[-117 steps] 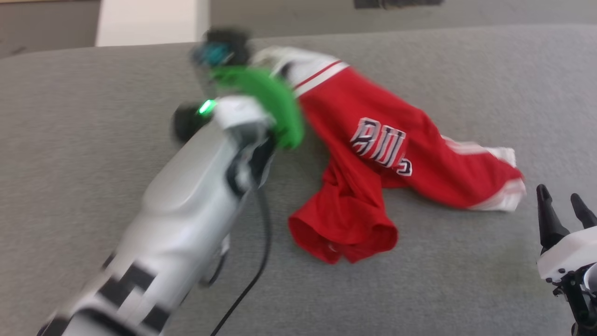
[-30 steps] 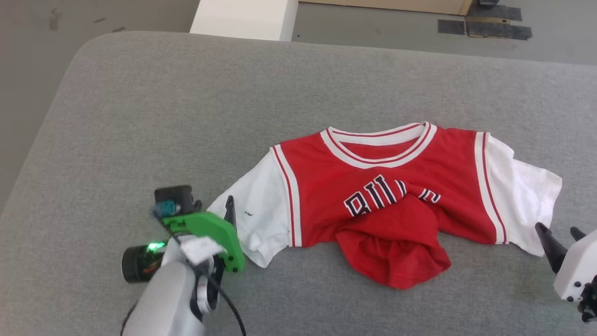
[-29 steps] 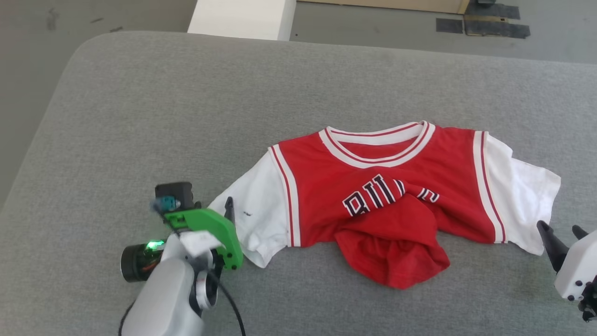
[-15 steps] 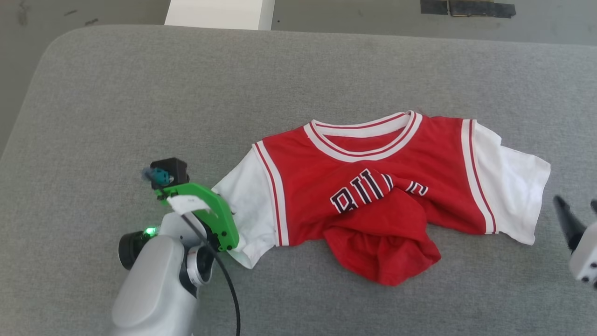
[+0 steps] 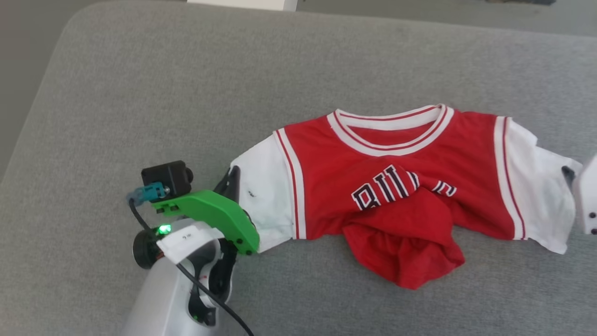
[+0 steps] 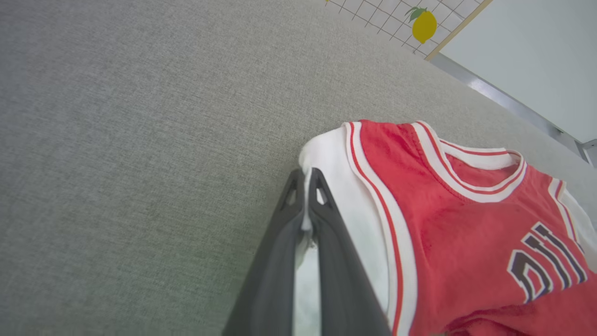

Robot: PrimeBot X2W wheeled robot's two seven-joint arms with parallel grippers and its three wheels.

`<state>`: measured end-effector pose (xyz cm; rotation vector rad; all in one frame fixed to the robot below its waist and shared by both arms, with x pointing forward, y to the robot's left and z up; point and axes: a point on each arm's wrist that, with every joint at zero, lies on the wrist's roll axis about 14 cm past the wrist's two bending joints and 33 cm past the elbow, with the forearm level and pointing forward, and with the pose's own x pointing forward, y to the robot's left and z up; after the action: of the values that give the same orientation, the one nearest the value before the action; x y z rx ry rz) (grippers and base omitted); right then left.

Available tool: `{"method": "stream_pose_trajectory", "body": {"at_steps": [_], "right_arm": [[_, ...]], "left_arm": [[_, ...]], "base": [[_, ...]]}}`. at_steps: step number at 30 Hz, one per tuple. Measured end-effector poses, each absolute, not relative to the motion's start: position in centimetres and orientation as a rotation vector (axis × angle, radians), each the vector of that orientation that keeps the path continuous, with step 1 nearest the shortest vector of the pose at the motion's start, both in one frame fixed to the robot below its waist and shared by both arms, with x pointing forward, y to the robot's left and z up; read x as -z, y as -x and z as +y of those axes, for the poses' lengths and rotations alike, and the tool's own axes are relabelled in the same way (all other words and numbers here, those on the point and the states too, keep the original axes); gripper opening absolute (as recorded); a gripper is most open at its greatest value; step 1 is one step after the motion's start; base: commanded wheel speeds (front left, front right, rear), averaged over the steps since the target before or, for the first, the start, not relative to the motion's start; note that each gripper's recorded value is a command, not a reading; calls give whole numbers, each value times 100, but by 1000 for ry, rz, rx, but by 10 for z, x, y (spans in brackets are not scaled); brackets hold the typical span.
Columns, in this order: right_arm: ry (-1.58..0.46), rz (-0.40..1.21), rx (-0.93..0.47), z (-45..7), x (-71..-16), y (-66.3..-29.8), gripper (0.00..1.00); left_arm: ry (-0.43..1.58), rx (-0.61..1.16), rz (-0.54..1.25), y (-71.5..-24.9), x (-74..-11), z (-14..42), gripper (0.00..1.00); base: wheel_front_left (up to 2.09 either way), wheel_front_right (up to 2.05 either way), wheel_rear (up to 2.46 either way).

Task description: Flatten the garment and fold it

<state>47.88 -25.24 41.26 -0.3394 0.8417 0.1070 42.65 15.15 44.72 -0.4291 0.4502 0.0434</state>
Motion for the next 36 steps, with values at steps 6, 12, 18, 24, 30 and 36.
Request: {"method": "stream_pose_trajectory", "body": {"at_steps": [6,12,18,24,30,36], "right_arm": [[469,953,-217,-234,-374,-484,100],[473,1058,-254,-234,-368,-484,0],[392,1039,-254,-231,-377,-483,0],[274,874,-201,-235,-417,-500,0],[216,651,-159,-239,-498,-527,0],[222,415,-95,-251,-604,-549,0]], "left_arm": [[448,-71,506,-419,-428,148,0],[459,-94,537,-416,-416,150,0],[466,-98,514,-416,-420,153,0],[483,-23,397,-435,-458,153,0],[386,66,183,-478,-546,165,0],[295,129,15,-524,-640,165,0]], "base": [[0,0,0],[0,0,0],[0,0,0],[0,0,0],[0,0,0],[0,0,0]]}}
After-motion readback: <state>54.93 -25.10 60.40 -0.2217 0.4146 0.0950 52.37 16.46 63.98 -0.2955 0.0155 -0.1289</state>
